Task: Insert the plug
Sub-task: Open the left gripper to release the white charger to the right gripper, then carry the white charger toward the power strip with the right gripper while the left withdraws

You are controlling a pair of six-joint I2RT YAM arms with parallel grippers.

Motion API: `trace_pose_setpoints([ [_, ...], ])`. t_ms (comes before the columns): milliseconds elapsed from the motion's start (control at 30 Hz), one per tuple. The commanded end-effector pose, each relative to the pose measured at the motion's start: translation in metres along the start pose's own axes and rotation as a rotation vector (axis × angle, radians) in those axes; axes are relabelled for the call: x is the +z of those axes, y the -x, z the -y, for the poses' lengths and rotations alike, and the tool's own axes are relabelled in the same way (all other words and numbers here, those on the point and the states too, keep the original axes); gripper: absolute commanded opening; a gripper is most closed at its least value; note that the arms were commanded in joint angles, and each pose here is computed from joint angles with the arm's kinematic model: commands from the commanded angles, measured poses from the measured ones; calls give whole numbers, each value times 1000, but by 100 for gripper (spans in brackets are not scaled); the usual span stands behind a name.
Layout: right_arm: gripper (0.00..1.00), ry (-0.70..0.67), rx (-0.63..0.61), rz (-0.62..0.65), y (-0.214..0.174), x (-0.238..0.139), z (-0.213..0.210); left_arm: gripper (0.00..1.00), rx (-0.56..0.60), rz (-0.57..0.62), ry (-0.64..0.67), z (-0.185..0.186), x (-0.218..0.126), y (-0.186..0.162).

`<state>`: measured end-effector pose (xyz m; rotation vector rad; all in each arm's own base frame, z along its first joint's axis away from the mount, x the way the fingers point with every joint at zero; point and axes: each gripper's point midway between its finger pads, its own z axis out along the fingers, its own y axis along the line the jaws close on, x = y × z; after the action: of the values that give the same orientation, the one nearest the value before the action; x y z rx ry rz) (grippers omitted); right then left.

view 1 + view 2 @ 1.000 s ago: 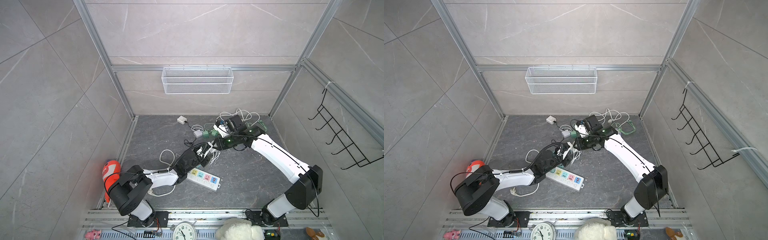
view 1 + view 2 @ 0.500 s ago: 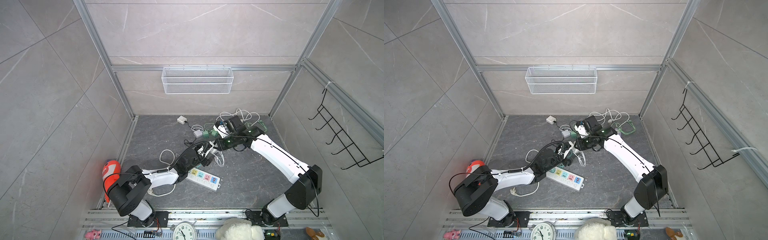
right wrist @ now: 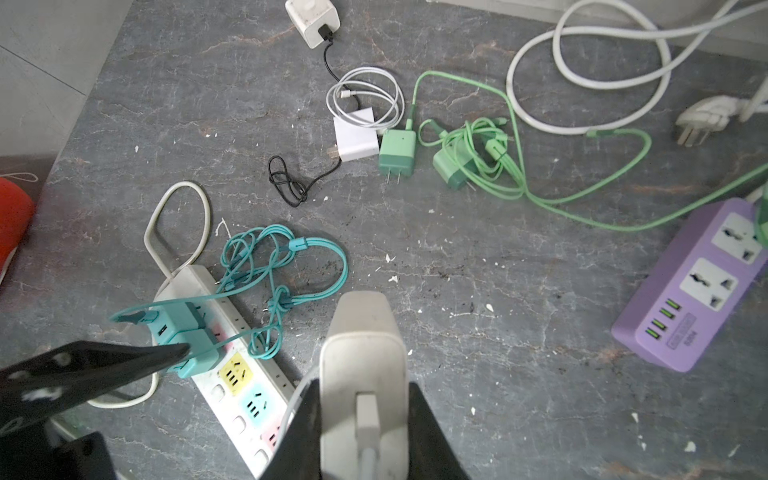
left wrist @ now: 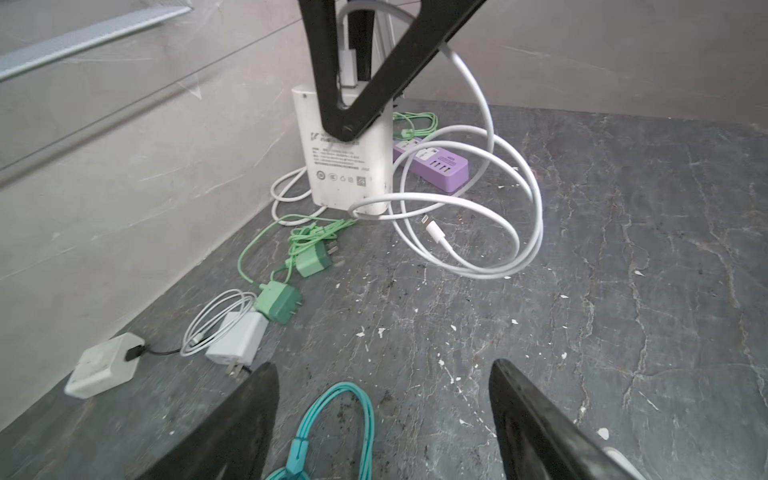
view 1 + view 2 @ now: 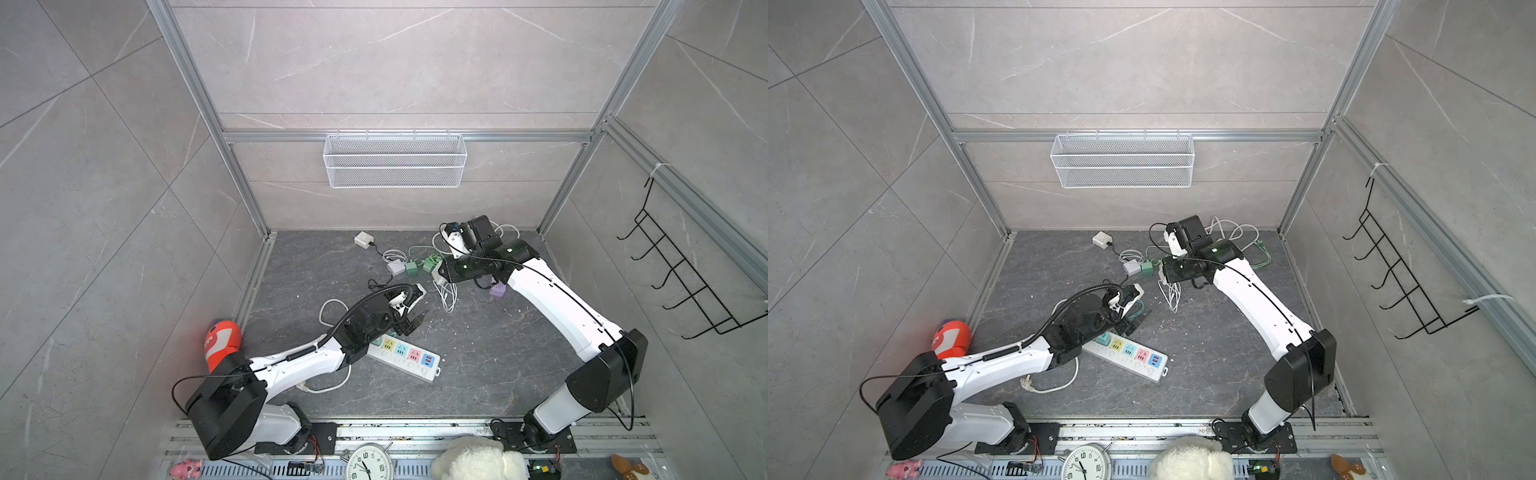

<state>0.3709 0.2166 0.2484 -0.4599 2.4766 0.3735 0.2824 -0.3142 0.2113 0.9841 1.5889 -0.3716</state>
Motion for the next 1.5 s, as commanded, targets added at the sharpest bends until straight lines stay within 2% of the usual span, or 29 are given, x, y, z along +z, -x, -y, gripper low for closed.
trace_pose_setpoints([
  [0, 8, 83, -128, 28, 13, 2, -19, 81, -33, -45, 194, -33, -28, -9],
  [100, 9, 104, -316, 61, 9, 11, -40, 81, -80, -45, 335, -55, -54, -15],
  [167, 9, 128, -377, 78, 6, 15, -51, 80, -111, -23, 375, -62, -67, -14],
  [333, 8, 191, -463, 80, -1, 23, -83, 74, -255, 47, 400, -68, -72, -1],
  [400, 8, 174, -492, 76, -4, 24, -94, 70, -365, 63, 418, -72, -68, 0],
  [533, 8, 188, -467, 69, -4, 27, -104, 69, -482, 122, 416, -71, -56, 0],
  [800, 10, 248, -422, 106, -1, 21, -117, 67, -483, 145, 320, -56, -40, 7],
  [967, 10, 254, -420, 103, 2, 22, -119, 66, -526, 157, 261, -46, -38, 9],
  [1333, 11, 331, -389, 172, 11, -3, -132, 64, -517, 11, 248, -30, -18, -22],
  [1467, 12, 366, -376, 212, 14, -18, -137, 64, -484, 8, 251, -30, -18, -20],
])
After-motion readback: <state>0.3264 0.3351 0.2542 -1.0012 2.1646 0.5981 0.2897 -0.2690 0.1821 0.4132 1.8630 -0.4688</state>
